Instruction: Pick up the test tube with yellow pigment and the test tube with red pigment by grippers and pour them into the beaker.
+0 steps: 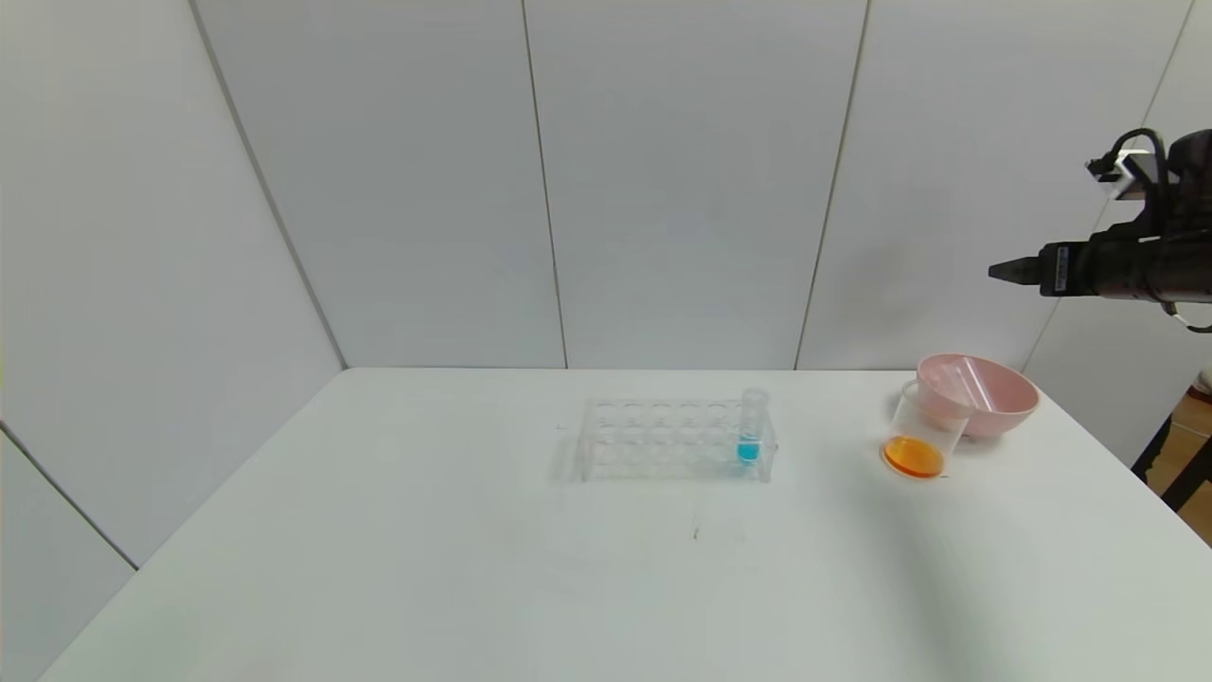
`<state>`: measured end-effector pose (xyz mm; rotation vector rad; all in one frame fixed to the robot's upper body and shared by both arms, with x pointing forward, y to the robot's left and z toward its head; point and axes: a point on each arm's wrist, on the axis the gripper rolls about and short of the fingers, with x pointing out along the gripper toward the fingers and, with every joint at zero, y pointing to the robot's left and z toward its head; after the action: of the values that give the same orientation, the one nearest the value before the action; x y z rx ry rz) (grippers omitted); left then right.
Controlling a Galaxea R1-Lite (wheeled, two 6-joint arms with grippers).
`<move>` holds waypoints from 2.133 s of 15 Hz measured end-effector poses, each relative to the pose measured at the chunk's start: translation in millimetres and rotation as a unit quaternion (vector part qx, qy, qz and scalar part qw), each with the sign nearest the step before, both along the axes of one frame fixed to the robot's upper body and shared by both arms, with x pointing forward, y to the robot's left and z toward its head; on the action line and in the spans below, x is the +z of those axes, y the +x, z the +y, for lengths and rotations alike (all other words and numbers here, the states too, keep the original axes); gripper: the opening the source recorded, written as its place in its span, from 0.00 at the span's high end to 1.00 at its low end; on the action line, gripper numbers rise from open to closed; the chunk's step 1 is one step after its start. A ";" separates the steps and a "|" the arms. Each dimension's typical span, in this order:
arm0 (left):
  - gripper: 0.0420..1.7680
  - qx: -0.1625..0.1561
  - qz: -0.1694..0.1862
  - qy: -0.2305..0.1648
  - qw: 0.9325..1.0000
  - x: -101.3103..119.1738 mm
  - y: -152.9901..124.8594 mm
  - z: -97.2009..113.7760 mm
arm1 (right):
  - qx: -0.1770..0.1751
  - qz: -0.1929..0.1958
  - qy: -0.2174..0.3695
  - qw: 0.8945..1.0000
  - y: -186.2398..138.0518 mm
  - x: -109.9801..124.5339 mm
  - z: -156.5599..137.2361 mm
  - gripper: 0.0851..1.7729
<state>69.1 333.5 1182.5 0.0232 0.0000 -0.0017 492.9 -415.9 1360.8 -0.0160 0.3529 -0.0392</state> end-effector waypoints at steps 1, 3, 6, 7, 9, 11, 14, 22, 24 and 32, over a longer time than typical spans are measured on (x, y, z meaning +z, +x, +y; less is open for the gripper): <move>0.00 0.000 0.000 0.000 1.000 0.0 0.0 0.0 | 0.000 -0.005 0.002 1.000 -7.6 6.3 1.9 0.05; 0.00 0.000 0.000 0.000 1.000 0.0 0.0 0.0 | 0.002 -0.013 0.003 1.000 -24.3 18.3 7.7 0.05; 0.00 0.000 0.000 0.000 1.000 0.0 0.0 0.0 | 0.007 -0.022 0.008 1.000 -53.4 32.2 18.2 0.04; 0.00 0.000 0.000 0.000 1.000 0.0 0.0 0.0 | 0.009 -0.025 0.012 1.000 -64.4 36.3 22.6 0.04; 0.00 0.000 0.000 0.000 1.000 0.0 0.0 0.0 | 0.014 -0.036 0.014 0.999 -90.6 45.4 31.5 0.04; 0.00 0.000 0.000 0.000 1.000 0.0 0.0 0.0 | 0.018 -0.047 0.015 0.999 -120.2 53.6 39.1 0.04; 0.00 0.000 0.000 0.000 1.000 0.0 0.0 0.0 | 0.019 -0.069 0.011 0.997 -165.1 62.6 47.8 0.04; 0.00 0.000 0.000 0.000 1.000 0.0 0.0 0.0 | 0.044 -0.170 -0.003 0.984 -316.9 71.3 75.5 0.04; 0.00 0.000 0.000 0.000 1.000 0.0 0.0 0.0 | 0.047 -0.197 -0.005 0.979 -358.5 66.4 79.7 0.04; 0.00 0.000 0.000 0.000 1.000 0.0 0.0 0.0 | 0.041 -0.285 -0.026 0.957 -487.5 2.7 79.5 0.04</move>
<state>69.1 333.5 1182.5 0.0228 0.0004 -0.0017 5.4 -336.4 1363.5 -0.0699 -0.2263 0.0294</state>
